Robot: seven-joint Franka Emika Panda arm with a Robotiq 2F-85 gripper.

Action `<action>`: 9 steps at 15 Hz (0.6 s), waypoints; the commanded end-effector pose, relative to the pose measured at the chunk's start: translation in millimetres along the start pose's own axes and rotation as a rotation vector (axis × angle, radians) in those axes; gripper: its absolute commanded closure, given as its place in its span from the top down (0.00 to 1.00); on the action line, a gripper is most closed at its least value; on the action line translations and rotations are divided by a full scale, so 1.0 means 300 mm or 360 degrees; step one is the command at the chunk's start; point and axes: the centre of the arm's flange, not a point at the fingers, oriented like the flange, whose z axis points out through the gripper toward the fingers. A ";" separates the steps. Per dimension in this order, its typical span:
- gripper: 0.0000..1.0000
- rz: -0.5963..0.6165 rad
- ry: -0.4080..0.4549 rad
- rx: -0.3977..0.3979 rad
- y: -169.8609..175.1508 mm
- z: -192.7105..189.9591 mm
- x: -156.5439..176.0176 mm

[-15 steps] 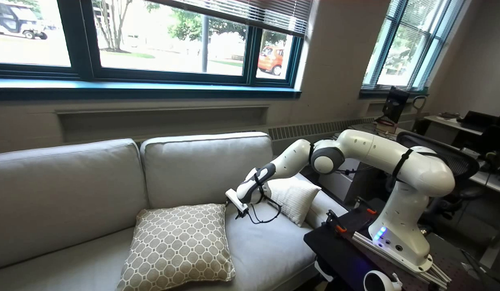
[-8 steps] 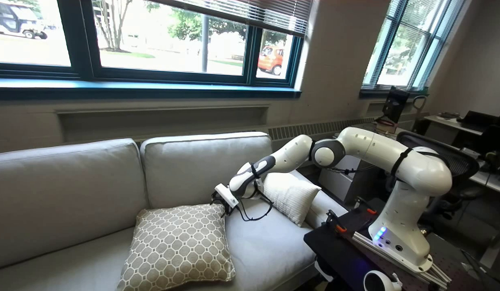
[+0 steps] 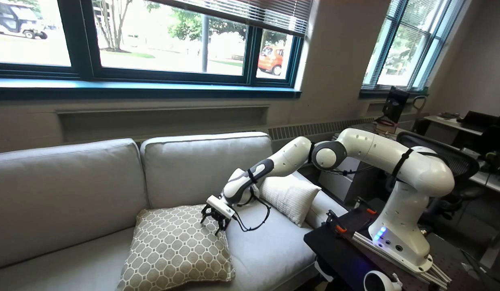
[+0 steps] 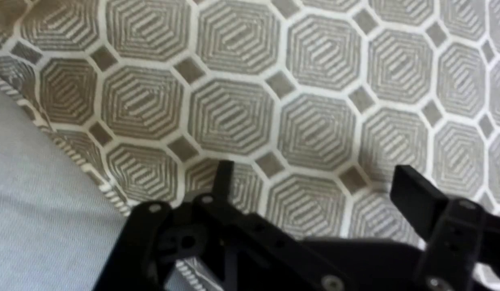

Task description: Move the small pillow to the right armrest, move the pillow in the middle of the sofa to the right

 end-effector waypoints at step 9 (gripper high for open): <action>1.00 -0.0137 0.0278 -0.0173 0.518 0.312 -0.229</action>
